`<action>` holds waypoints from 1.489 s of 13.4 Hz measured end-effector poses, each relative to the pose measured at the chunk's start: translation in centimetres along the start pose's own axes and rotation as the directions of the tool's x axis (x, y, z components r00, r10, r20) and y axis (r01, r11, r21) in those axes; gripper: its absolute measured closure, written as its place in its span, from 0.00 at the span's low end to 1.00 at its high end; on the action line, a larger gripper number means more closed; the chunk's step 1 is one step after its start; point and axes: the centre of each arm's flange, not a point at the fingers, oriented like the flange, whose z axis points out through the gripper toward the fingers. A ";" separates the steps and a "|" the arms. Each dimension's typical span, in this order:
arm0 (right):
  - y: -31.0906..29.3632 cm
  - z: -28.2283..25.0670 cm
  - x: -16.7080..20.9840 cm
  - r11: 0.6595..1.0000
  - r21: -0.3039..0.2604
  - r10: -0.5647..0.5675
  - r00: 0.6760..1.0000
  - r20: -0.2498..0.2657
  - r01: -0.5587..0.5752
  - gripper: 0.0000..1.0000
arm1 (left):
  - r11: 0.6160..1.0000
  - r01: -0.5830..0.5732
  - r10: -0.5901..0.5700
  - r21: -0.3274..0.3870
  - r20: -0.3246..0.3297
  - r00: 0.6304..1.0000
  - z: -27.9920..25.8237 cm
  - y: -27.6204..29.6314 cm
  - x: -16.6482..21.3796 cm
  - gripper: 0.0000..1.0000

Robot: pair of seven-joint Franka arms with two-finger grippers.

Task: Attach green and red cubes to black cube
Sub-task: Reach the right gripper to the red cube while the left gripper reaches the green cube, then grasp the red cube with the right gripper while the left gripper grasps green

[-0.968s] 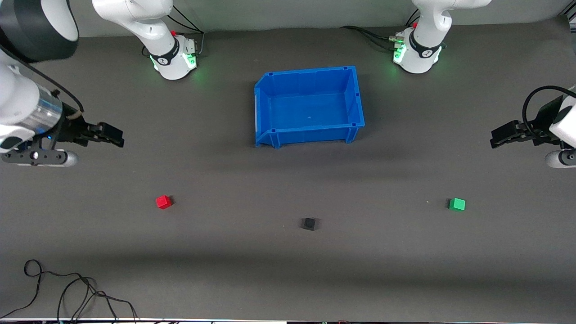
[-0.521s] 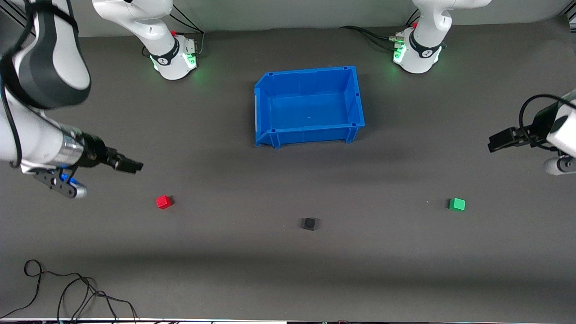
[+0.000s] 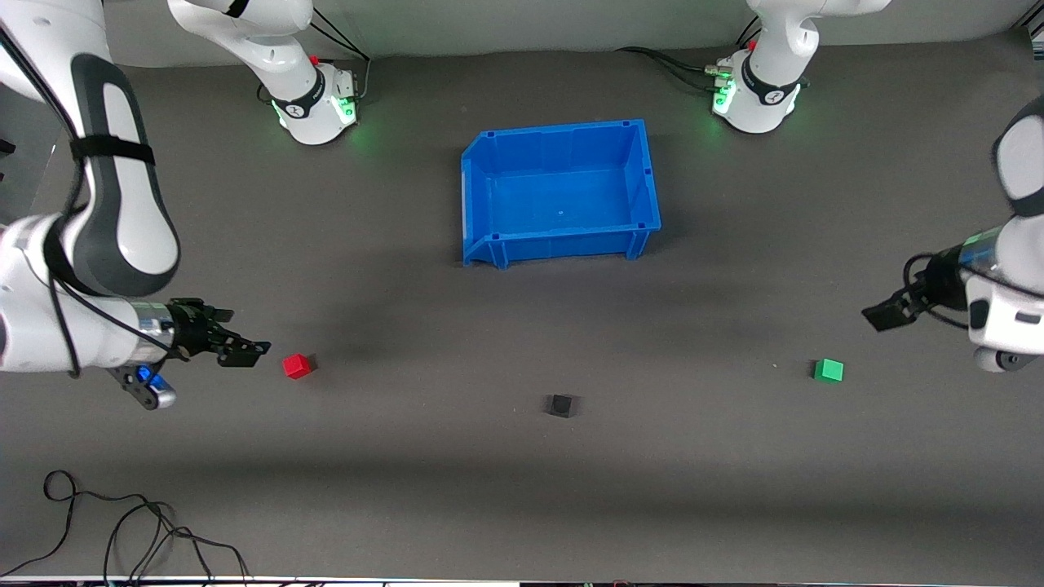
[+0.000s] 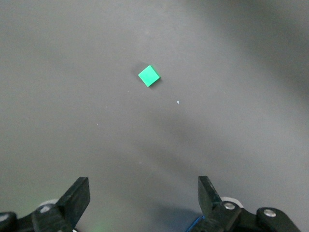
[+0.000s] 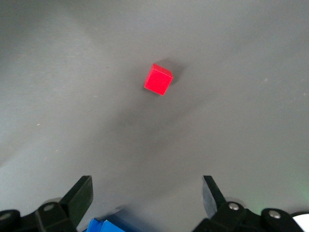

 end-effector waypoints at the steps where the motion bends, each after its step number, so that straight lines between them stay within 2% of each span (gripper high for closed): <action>1: 0.0 1.2 0.5 1.000 -0.010 0.023 1.000 0.017 -0.023 0.00 | 0.995 0.096 -0.097 0.008 0.006 0.995 2.0 0.4 0.5 0.00; 3: 0.5 3.2 1.8 0.998 -0.023 0.064 0.997 0.043 -0.063 0.00 | 0.963 0.269 -0.269 0.018 0.008 0.963 6.1 1.5 1.8 0.00; 5: 1.5 4.9 3.8 0.995 -0.019 0.102 0.994 0.037 -0.101 0.00 | 0.920 0.392 -0.392 -0.006 0.002 0.920 9.5 1.6 3.4 0.00; 7: 2.2 7.1 5.3 0.990 0.016 0.139 0.990 0.035 -0.139 0.00 | 0.885 0.463 -0.464 -0.051 0.008 0.886 12.4 -0.2 5.3 0.00; 9: 3.1 9.3 6.2 0.980 0.066 0.186 0.980 0.069 -0.190 0.00 | 0.835 0.539 -0.541 -0.107 0.014 0.841 15.3 -2.2 6.8 0.00; 12: 4.2 11.6 7.8 0.970 0.079 0.223 0.972 0.075 -0.228 0.00 | 0.798 0.588 -0.590 -0.131 0.024 0.807 19.2 -3.9 7.1 0.00; 16: 4.3 14.0 9.1 0.966 0.089 0.238 0.969 0.062 -0.243 0.00 | 0.783 0.599 -0.606 -0.168 0.006 0.795 23.4 -3.4 7.8 0.00; 20: 4.3 15.1 10.0 0.952 0.138 0.267 0.961 0.068 -0.274 0.00 | 0.764 0.611 -0.627 -0.208 -0.017 0.779 28.0 -3.4 9.5 0.00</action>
